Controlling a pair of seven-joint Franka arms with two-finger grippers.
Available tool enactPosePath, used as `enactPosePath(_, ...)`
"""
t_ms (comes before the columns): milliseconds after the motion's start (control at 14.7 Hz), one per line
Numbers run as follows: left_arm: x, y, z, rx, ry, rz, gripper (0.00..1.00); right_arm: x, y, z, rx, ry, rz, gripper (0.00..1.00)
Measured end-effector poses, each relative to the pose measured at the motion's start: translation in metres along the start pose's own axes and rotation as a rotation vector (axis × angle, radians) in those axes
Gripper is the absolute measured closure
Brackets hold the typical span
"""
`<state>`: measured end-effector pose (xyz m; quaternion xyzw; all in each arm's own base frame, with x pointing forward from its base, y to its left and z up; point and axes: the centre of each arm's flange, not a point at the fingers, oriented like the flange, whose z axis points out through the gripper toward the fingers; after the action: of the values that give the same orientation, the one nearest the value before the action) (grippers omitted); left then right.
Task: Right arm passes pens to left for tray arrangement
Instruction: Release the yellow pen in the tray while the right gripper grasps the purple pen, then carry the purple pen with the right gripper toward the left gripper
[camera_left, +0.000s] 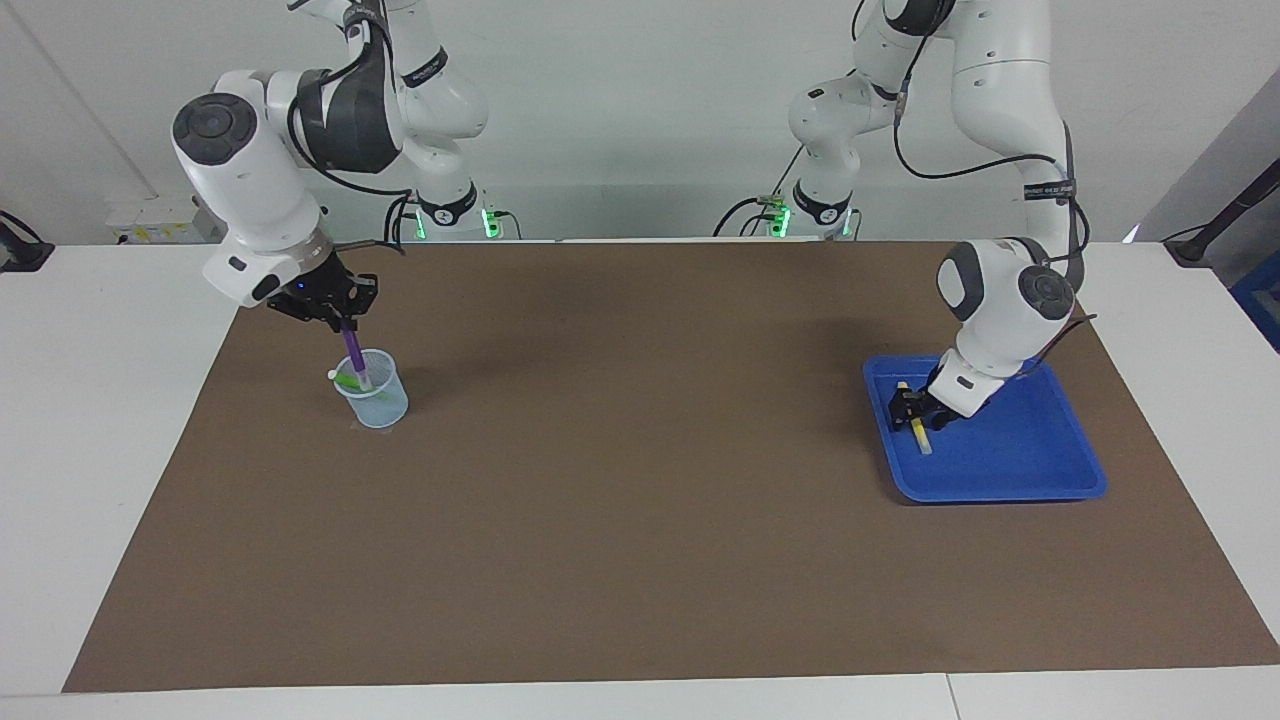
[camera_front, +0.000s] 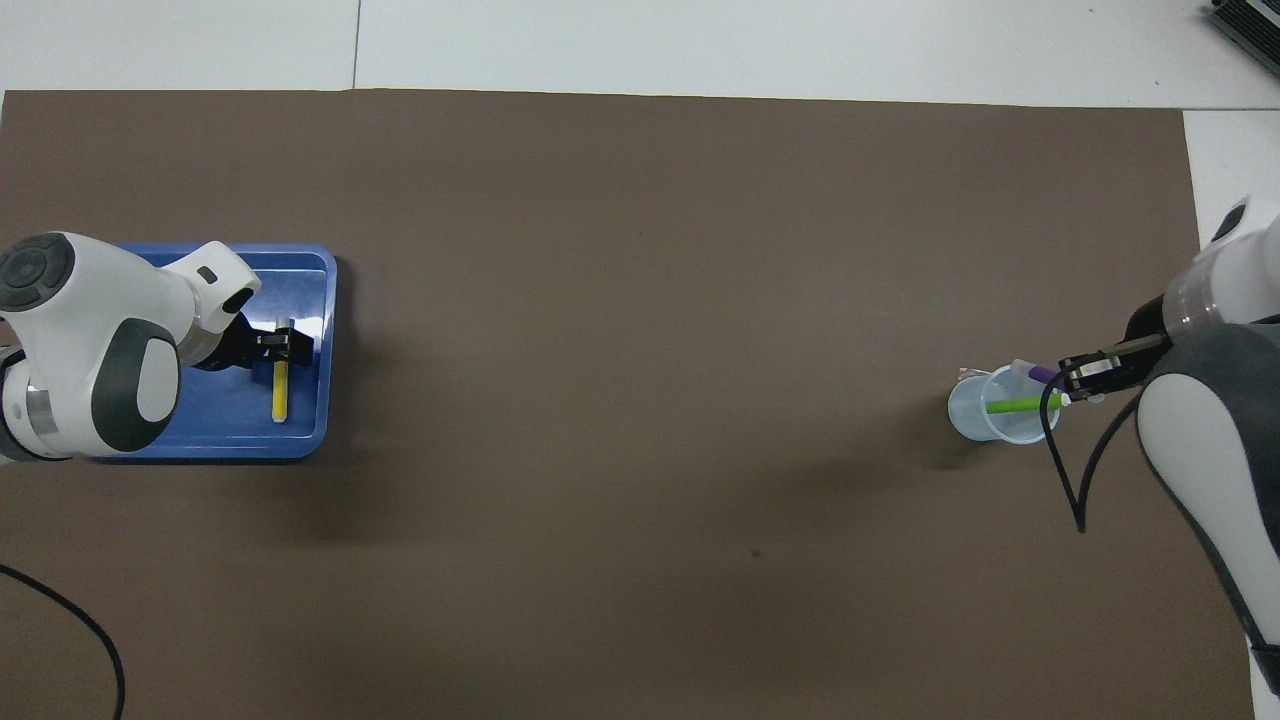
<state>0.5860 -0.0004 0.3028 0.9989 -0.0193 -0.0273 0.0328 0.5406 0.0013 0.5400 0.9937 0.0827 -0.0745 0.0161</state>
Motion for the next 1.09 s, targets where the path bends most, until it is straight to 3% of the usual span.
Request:
enactPosePath(340, 0.010, -0.002, -0.048, 0.001, -0.080, -0.011, 0.19, 0.000, -0.026, -0.027, 0.238, 0.044, 0.003, 0.82)
enactPosePath(543, 0.012, 0.003, -0.087, -0.045, -0.107, -0.100, 0.20, 0.002, -0.042, -0.032, 0.392, 0.048, 0.081, 0.82)
enactPosePath(747, 0.008, 0.016, -0.134, -0.125, -0.129, -0.340, 0.20, 0.006, -0.075, -0.040, 0.540, 0.029, 0.176, 0.82)
enactPosePath(1087, -0.016, 0.050, -0.202, -0.314, -0.183, -0.763, 0.20, 0.018, -0.176, -0.053, 0.604, 0.065, 0.305, 0.82)
